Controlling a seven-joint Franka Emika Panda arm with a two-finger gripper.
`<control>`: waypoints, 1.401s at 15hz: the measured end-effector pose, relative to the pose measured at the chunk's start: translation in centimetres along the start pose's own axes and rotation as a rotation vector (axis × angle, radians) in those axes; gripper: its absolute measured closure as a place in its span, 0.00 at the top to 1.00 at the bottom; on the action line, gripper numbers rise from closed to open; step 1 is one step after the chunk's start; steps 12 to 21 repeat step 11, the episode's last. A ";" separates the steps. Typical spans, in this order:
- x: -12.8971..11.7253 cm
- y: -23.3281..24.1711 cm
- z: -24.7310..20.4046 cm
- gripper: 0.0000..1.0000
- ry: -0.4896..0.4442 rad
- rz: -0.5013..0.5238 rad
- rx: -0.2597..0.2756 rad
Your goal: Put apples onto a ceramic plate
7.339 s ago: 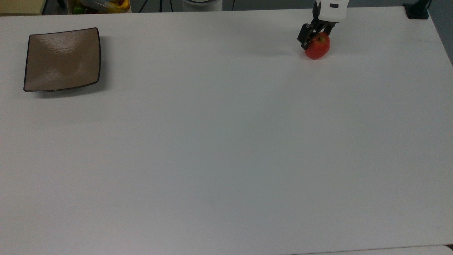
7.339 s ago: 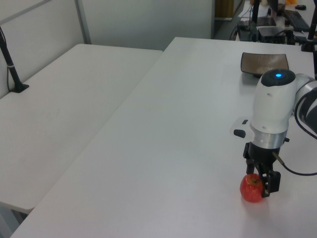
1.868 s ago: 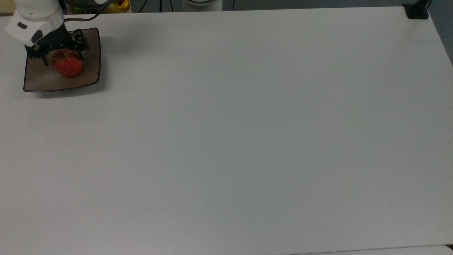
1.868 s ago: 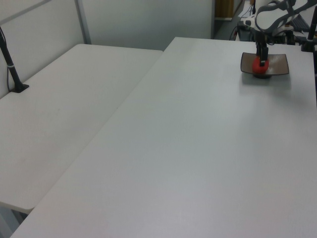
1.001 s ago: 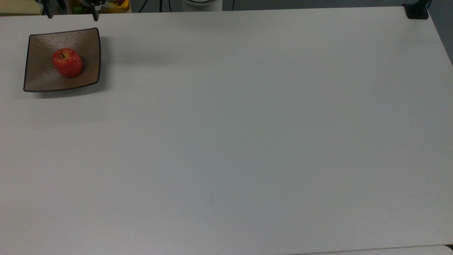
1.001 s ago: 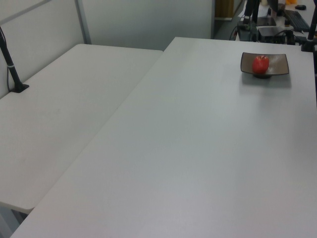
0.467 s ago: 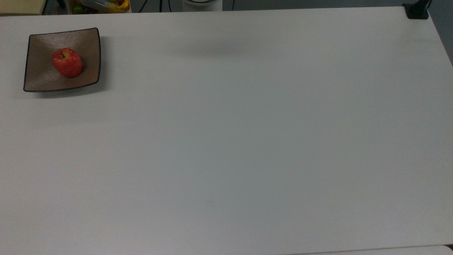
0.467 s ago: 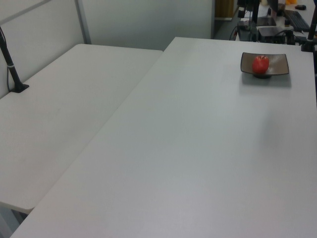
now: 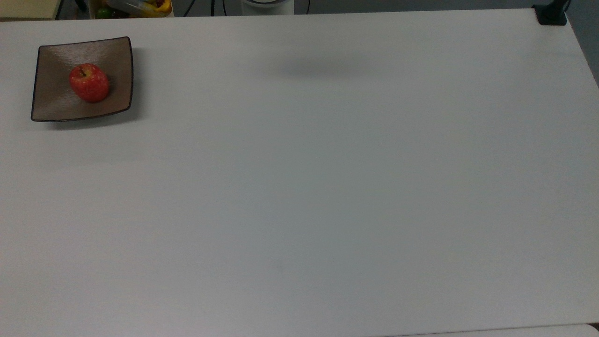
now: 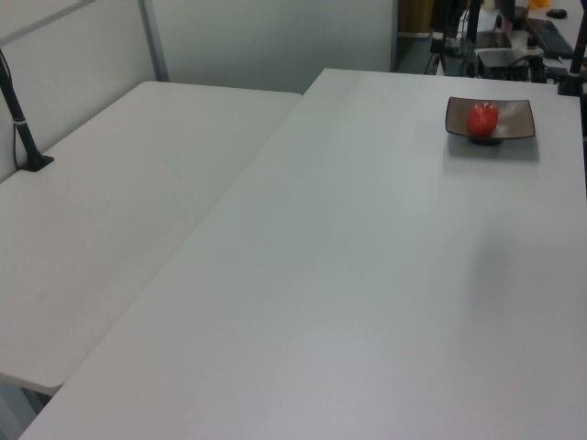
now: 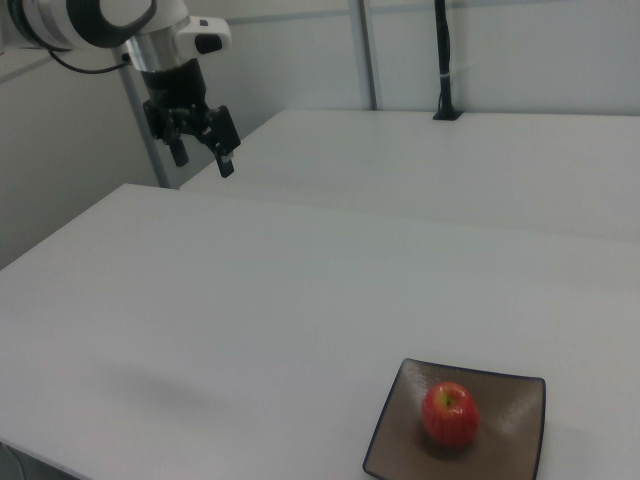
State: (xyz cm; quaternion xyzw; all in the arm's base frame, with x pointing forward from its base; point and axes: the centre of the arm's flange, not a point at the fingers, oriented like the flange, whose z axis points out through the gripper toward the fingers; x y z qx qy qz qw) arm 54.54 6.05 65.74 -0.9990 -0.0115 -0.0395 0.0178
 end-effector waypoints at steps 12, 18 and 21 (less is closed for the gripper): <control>0.9 0.2 3.0 1.00 0.020 -0.151 0.012; 0.9 0.2 3.0 1.00 0.020 -0.151 0.012; 0.9 0.2 3.0 1.00 0.020 -0.151 0.012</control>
